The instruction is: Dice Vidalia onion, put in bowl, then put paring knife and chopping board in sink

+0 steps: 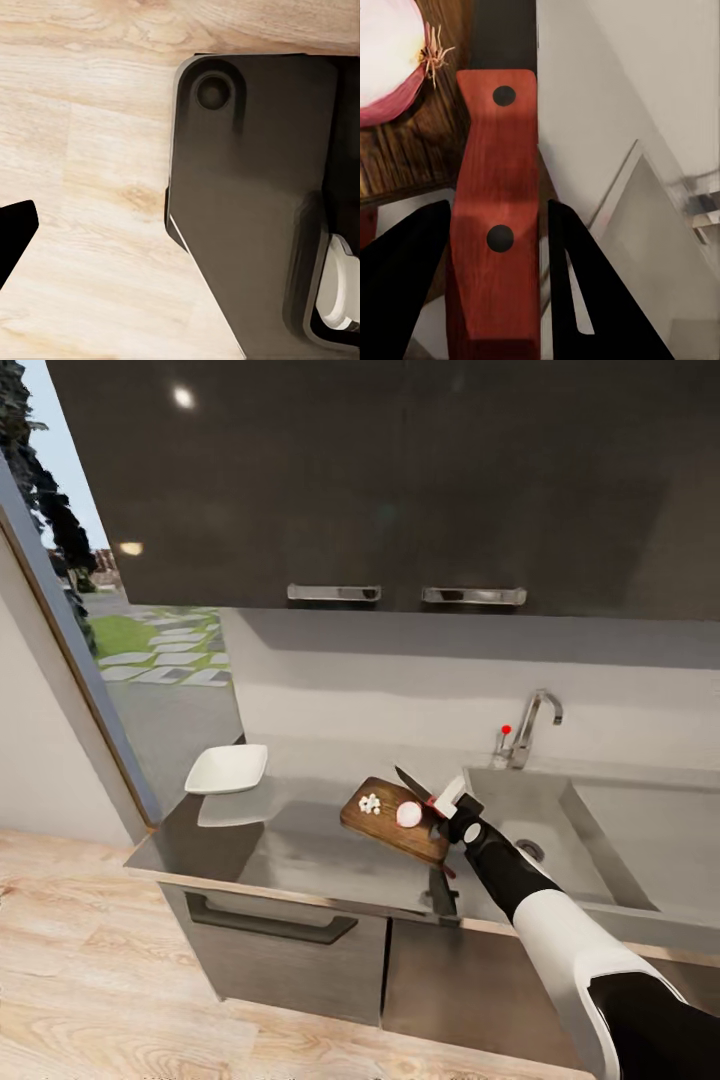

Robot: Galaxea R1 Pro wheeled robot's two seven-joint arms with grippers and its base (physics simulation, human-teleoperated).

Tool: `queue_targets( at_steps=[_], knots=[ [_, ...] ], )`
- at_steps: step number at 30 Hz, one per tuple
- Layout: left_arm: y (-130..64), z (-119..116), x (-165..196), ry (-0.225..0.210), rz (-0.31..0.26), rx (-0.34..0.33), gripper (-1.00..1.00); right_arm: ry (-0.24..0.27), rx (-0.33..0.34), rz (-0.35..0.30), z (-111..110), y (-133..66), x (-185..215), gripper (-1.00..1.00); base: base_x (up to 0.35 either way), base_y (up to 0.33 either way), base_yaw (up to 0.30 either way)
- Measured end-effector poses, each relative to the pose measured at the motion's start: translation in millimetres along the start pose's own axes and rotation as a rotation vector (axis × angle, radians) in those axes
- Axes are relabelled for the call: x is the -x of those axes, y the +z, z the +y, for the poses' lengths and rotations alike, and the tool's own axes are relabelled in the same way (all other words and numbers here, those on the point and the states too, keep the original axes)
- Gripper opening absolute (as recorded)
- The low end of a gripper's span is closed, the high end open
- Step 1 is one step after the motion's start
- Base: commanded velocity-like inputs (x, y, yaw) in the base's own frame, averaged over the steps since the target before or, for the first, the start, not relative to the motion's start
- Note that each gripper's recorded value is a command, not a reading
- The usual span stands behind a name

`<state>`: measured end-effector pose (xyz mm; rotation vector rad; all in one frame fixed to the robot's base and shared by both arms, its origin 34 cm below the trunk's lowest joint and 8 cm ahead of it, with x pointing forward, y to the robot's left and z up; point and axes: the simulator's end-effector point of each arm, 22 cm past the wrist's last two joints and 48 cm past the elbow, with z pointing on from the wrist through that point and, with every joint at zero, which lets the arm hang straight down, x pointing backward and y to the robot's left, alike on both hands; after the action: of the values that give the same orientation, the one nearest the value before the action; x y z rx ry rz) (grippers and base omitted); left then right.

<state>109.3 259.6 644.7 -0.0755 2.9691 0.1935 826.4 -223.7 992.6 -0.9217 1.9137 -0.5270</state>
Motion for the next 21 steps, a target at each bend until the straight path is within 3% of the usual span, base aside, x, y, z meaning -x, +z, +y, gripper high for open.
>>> queue_targets(
  at_steps=[10, 21],
  knots=[
    [-0.8, 0.5, -4.9, 0.001, 0.014, 0.001, 1.0, -0.001, 0.016, 0.015, 9.6, 5.0, -8.0, -1.0, -0.005, 0.0, 0.052],
    [-0.9, 0.4, -5.4, 0.001, 0.015, 0.001, 1.0, 0.004, 0.006, 0.006, 4.4, 4.7, -4.6, -1.0, 0.0, 0.0, 0.001]
  ],
)
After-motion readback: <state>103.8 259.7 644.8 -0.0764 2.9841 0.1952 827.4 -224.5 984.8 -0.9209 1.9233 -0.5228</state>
